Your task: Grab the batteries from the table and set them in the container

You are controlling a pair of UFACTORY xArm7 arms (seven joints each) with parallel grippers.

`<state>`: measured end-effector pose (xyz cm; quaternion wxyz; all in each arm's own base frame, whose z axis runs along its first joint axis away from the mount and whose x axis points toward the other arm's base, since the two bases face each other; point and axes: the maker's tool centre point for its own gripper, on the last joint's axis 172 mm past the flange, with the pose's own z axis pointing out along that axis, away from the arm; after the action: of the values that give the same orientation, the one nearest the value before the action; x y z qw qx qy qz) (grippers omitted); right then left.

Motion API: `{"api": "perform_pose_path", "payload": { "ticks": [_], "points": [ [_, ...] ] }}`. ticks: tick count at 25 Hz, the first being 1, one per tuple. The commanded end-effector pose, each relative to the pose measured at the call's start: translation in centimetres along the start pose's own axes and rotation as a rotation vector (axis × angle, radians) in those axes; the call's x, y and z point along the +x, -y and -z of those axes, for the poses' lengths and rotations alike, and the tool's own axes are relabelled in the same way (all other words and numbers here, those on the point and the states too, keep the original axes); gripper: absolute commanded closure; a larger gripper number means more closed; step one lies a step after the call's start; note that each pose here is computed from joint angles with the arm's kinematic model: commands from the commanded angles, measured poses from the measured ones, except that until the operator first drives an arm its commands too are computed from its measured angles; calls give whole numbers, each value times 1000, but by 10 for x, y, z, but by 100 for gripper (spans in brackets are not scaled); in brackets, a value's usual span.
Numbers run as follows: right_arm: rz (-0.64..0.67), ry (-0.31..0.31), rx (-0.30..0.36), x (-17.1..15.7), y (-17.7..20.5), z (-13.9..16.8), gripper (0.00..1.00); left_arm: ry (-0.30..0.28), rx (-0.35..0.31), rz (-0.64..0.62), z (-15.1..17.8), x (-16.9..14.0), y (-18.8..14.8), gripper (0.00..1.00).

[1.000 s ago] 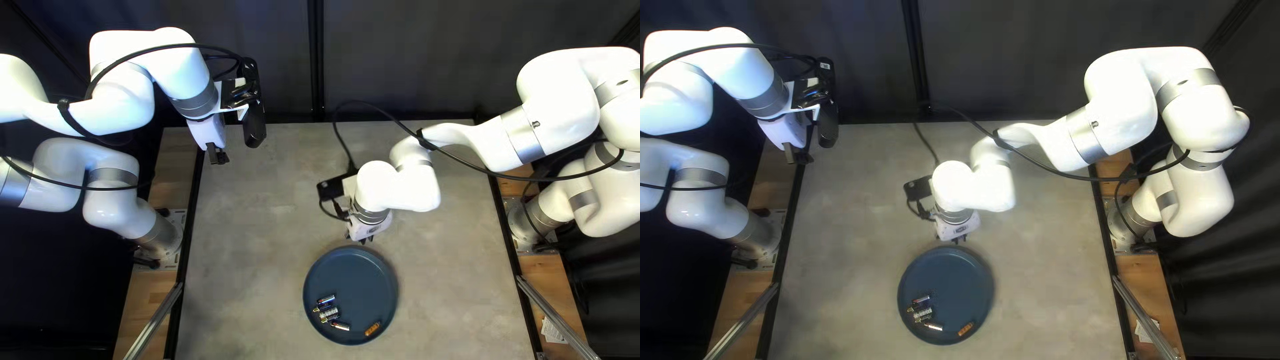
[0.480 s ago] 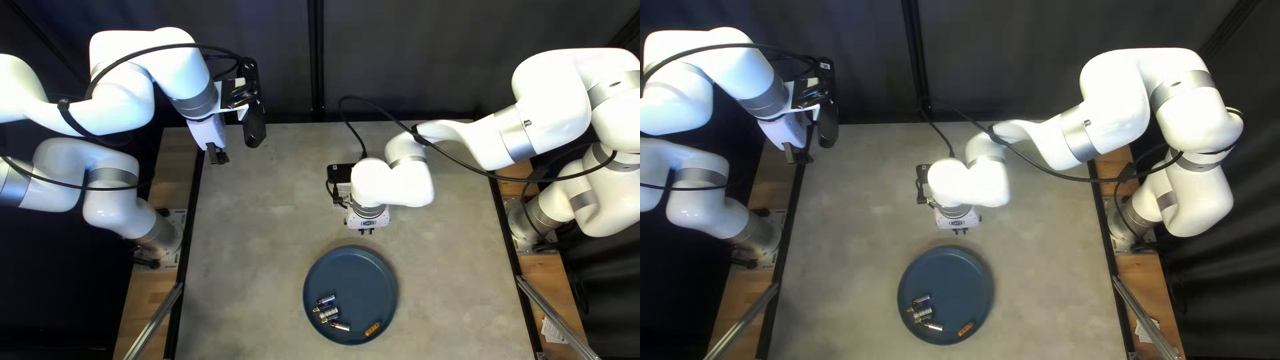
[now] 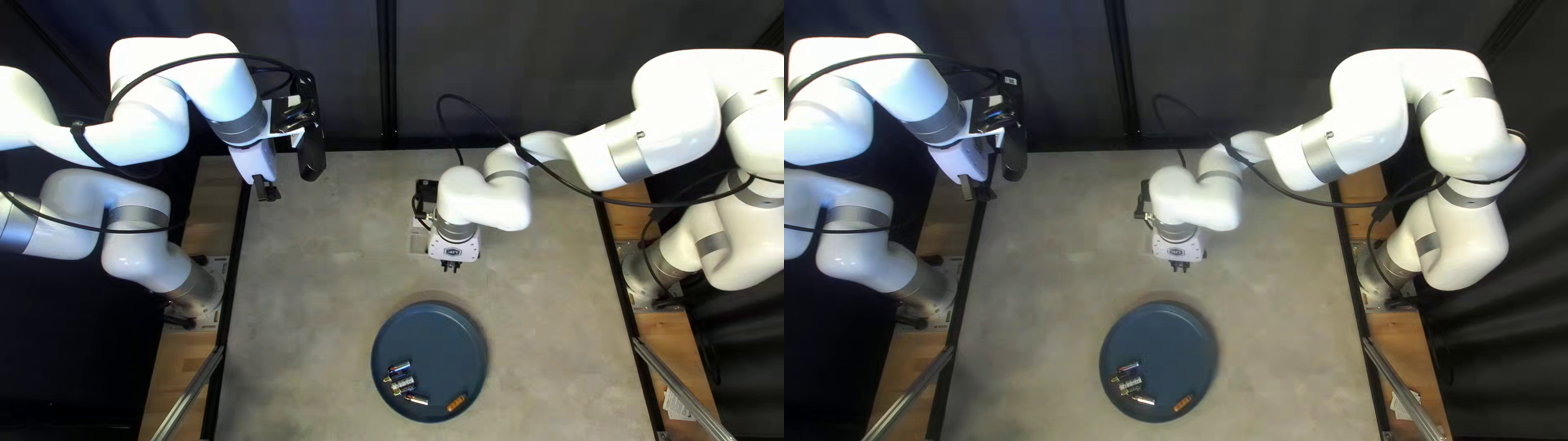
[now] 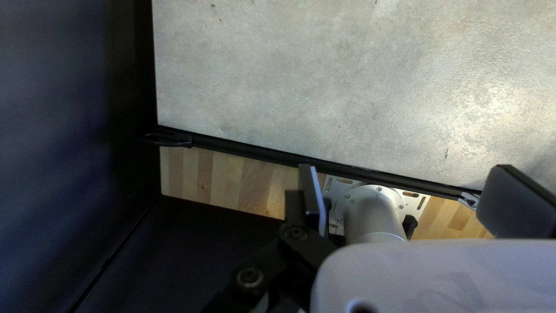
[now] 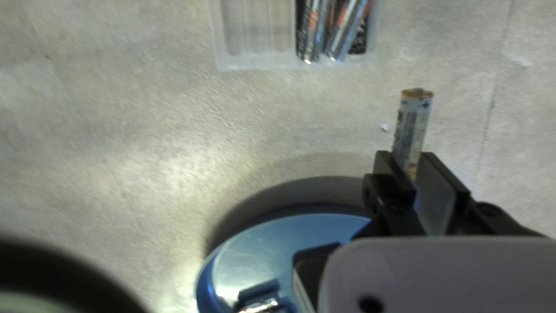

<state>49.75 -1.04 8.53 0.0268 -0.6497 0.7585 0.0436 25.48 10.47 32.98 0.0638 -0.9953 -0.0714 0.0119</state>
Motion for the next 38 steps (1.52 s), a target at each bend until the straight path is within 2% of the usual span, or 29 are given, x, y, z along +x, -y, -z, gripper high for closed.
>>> {"api": "perform_pose_path", "payload": {
  "ticks": [1, 6, 14, 17, 23, 28, 38],
  "points": [
    [0, 4, 3, -1, 2, 0, 100, 0, 0, 0, 0, 0, 0, 0],
    [12, -7, -1, 0, 1, -1, 100, 0, 0, 0, 0, 0, 0, 0],
    [-105, 108, -34, 8, -5, -10, 100, 0, 0, 0, 0, 0, 0, 0],
    [-116, 154, -22, 14, -3, -8, 100, 0, 0, 0, 0, 0, 0, 0],
    [-110, 197, 2, 19, 1, -14, 100, 0, 0, 0, 0, 0, 0, 0],
    [-90, 202, 25, 20, 1, -17, 100, 0, 0, 0, 0, 0, 0, 0],
    [-81, 211, 23, 21, 3, -26, 100, 0, 0, 0, 0, 0, 0, 0]
  ]
}}
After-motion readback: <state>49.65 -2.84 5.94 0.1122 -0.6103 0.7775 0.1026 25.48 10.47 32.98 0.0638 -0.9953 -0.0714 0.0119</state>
